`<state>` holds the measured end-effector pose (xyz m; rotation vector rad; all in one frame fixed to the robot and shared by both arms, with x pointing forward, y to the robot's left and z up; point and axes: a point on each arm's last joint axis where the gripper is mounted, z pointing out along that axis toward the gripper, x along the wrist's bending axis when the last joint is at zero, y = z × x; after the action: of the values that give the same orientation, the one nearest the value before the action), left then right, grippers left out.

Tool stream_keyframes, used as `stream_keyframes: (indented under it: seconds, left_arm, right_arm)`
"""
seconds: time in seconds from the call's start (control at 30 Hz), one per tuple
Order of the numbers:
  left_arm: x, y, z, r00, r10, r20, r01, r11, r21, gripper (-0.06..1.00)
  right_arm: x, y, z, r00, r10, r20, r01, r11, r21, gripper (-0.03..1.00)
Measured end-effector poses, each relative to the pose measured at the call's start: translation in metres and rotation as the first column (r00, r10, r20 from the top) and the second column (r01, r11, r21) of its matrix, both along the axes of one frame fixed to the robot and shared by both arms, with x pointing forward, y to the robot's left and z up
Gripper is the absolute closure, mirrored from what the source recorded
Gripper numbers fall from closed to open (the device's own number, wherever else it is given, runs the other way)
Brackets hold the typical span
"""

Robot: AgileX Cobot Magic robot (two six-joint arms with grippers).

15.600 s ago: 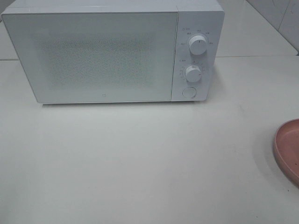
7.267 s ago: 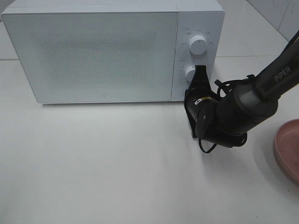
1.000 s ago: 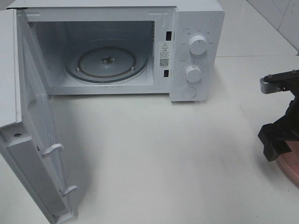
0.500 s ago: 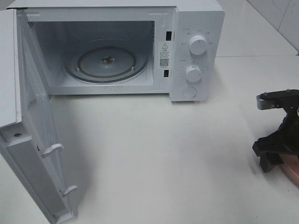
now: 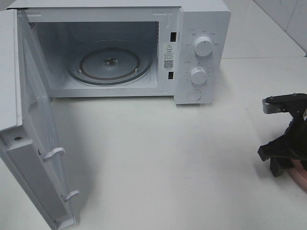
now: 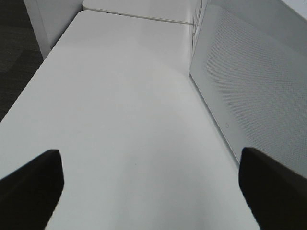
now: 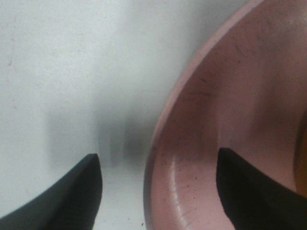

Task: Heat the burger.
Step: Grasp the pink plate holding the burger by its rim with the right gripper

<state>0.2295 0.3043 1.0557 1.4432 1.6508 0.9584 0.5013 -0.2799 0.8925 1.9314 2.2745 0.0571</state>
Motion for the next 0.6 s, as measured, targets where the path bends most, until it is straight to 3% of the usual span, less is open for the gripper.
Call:
stream_keyframes:
  seconds: [0.13,0.17,0.23,0.27,0.3,0.33,0.4,0.43,0.6]
  left_arm:
    - [0.0,0.0,0.0,1.0,0.0,0.0,0.0,1.0,0.0,0.04]
    - [0.0,0.0,0.0,1.0,0.0,0.0,0.0,1.0,0.0,0.04]
    - [0.0,0.0,0.0,1.0,0.0,0.0,0.0,1.0,0.0,0.04]
    - [0.0,0.0,0.0,1.0,0.0,0.0,0.0,1.0,0.0,0.04]
    - [0.0,0.0,0.0,1.0,0.0,0.0,0.0,1.0,0.0,0.04]
    - [0.0,0.0,0.0,1.0,0.0,0.0,0.0,1.0,0.0,0.04]
    - [0.0,0.0,0.0,1.0,0.0,0.0,0.0,1.0,0.0,0.04]
    - [0.0,0.0,0.0,1.0,0.0,0.0,0.0,1.0,0.0,0.04]
    - [0.0,0.0,0.0,1.0,0.0,0.0,0.0,1.0,0.0,0.04]
  right_arm:
    - [0.0003,0.0001,0.0,1.0,-0.021,0.004,0.021,1.0,0.004,0.43]
    - [0.0007,0.0002,0.0001,0.999,-0.043,0.011,0.042,0.999,0.009,0.53]
    - [0.0008,0.0002,0.0001,0.999,-0.044,0.012,0.044,0.999,0.009,0.57]
    - [0.0008,0.0002,0.0001,0.999,-0.049,0.012,0.049,0.999,0.01,0.67]
    - [0.0008,0.0002,0.0001,0.999,-0.049,0.012,0.049,0.999,0.01,0.67]
    - [0.0008,0.0002,0.0001,0.999,-0.049,0.012,0.049,0.999,0.01,0.78]
    - [0.0009,0.0002,0.0001,0.999,-0.049,0.013,0.049,0.999,0.01,0.83]
    - [0.0009,0.0002,0.0001,0.999,-0.049,0.013,0.049,0.999,0.01,0.91]
    - [0.001,-0.0004,0.0002,0.999,-0.037,0.014,0.037,0.999,0.001,0.96]
